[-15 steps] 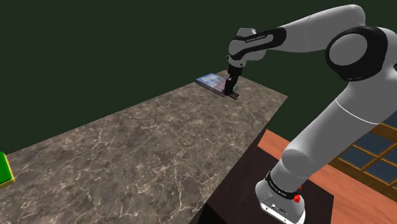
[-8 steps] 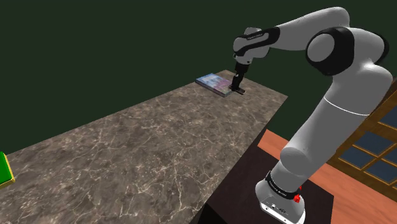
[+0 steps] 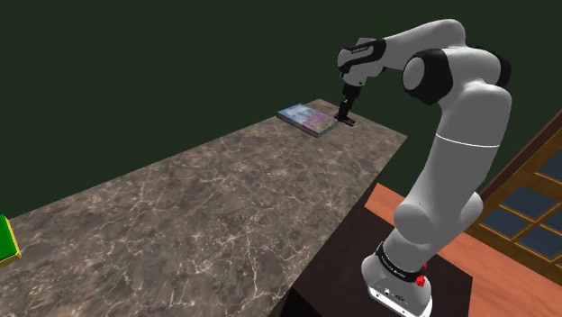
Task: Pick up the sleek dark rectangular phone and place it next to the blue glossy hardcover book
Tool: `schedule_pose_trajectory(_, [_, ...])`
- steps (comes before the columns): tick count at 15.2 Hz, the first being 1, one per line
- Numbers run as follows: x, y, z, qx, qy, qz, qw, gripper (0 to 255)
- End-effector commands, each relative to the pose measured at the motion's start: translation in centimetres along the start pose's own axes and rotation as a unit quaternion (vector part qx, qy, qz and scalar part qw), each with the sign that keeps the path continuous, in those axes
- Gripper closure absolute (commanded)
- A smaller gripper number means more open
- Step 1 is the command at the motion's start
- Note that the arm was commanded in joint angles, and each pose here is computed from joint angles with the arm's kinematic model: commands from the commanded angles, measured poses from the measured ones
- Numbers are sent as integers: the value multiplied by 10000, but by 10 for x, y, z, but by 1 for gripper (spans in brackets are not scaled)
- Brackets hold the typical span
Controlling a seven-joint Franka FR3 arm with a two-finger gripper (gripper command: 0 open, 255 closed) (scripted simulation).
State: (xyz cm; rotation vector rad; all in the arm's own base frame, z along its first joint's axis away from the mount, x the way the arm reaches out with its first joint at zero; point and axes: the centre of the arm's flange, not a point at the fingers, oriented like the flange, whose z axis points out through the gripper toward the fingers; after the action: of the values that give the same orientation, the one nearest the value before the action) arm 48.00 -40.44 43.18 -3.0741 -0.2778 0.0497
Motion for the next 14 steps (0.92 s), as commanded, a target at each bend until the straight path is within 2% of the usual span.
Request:
schedule_pose_trajectory(1, [-2,27,-2,1,0,-9,10000,255])
schedule_pose_trajectory(2, [-4,47,-3,1,0,-9,10000,255])
schedule_pose_trajectory(14, [-2,51,61,1,0,-9,10000,255])
